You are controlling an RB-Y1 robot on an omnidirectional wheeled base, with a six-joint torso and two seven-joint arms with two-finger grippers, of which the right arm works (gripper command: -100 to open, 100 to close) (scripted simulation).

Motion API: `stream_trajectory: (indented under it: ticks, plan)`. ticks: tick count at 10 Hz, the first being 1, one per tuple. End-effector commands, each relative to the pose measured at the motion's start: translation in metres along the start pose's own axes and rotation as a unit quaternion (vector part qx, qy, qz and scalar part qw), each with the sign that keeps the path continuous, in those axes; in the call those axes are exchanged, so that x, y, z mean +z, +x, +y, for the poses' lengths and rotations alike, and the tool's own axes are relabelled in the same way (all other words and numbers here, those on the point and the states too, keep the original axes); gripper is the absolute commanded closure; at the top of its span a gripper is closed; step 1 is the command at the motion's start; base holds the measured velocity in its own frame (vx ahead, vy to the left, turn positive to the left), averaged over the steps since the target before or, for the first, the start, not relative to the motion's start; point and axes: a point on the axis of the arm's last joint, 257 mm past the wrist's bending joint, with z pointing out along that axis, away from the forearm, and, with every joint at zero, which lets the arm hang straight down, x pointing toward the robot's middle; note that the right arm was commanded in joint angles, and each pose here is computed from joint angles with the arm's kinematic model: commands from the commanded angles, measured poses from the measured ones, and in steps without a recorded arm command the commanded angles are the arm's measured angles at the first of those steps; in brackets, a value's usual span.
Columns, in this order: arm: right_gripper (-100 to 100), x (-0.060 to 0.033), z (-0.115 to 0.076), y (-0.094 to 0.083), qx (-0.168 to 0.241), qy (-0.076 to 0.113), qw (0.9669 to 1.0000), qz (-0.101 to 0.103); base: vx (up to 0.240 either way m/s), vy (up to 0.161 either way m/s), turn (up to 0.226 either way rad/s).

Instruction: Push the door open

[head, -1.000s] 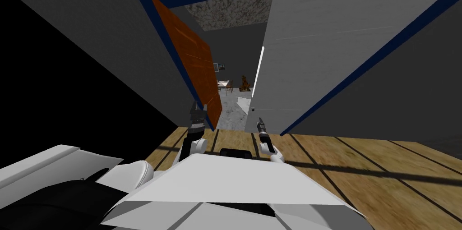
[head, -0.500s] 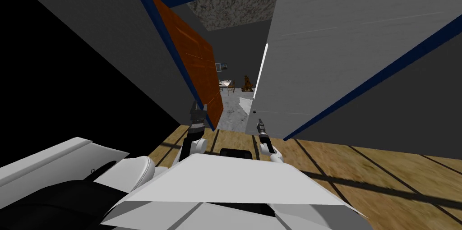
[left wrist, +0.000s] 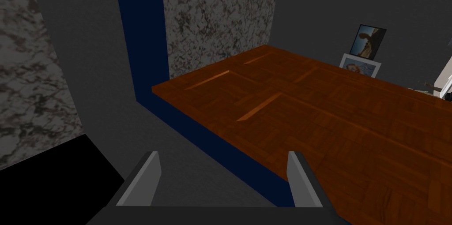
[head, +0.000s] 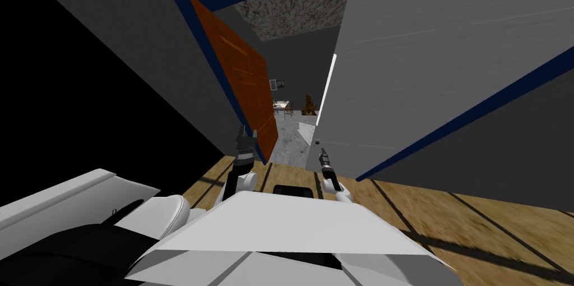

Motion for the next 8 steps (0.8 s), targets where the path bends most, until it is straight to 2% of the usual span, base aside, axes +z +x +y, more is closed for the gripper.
stream_trajectory:
  ticks: [1, 6, 8]
  plan:
    - [-100, -0.0004, -0.0005, -0.0010, 0.000, 0.000, 1.0000, -0.002, 0.200, -0.009, 0.038]
    - [-100, -0.0029, -0.0027, -0.0045, 0.000, 0.000, 1.0000, -0.009, 0.193, -0.034, 0.026]
    - [-100, -0.0034, -0.0031, -0.0042, 0.001, 0.001, 1.0000, -0.009, 0.114, -0.011, 0.005]
